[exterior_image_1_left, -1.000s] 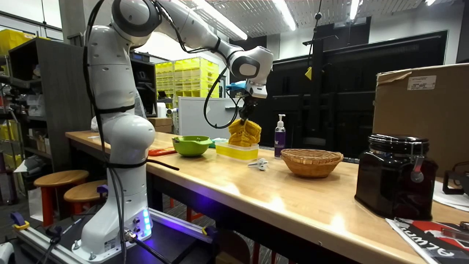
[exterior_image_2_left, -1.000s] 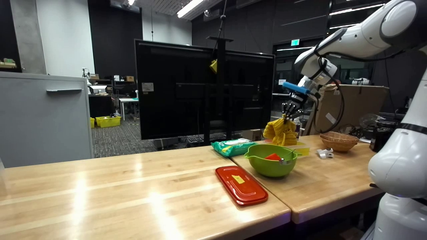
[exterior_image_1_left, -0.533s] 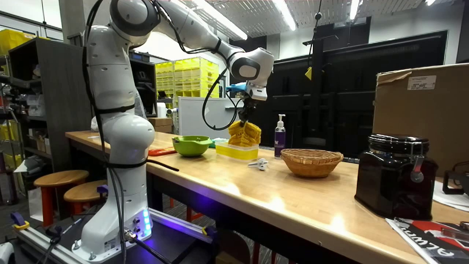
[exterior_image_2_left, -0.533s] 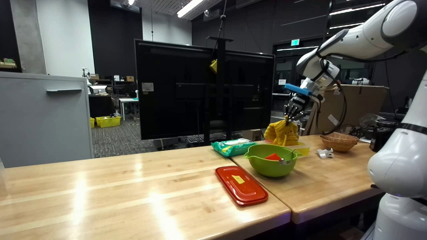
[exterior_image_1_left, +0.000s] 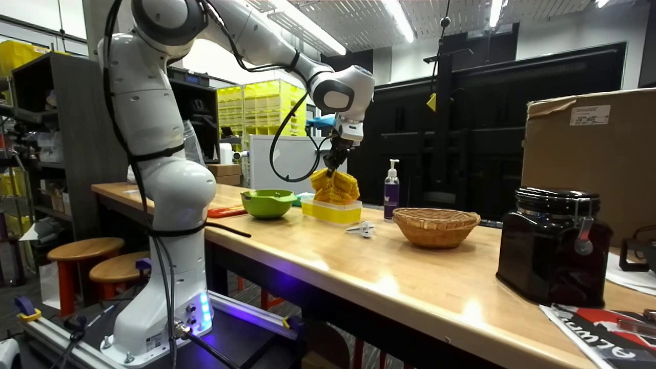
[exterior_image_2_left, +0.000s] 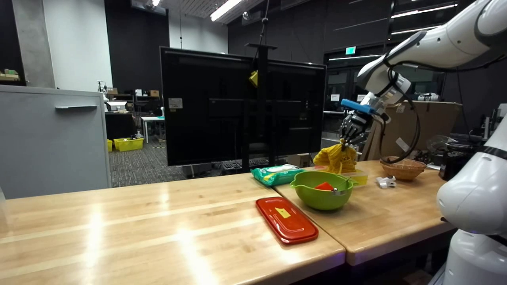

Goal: Put the cloth in the bowl

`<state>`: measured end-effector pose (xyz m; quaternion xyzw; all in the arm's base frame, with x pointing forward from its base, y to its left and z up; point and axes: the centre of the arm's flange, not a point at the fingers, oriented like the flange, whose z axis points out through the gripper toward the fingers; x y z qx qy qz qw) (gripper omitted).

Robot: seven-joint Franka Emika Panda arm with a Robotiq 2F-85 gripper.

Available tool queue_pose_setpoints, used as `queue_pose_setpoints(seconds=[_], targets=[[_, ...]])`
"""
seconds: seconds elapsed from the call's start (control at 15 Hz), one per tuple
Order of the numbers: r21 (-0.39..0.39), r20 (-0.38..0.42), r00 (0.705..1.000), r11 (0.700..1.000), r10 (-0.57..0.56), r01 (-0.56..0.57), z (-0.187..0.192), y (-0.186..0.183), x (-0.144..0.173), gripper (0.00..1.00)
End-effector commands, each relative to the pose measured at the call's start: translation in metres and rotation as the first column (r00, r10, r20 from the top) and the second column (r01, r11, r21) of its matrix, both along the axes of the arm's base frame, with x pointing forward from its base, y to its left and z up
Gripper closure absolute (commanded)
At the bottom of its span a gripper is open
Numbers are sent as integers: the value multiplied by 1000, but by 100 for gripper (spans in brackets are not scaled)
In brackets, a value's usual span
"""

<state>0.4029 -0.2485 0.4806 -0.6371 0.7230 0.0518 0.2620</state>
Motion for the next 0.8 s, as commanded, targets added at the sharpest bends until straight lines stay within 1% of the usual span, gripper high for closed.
queue_pose_setpoints(seconds=[0.0, 0.33, 0.73], targets=[[17, 34, 998, 999, -48, 48, 1, 20, -28, 98], [45, 50, 997, 998, -54, 52, -22, 21, -39, 98], [97, 50, 998, 994, -46, 41, -44, 14, -33, 98]])
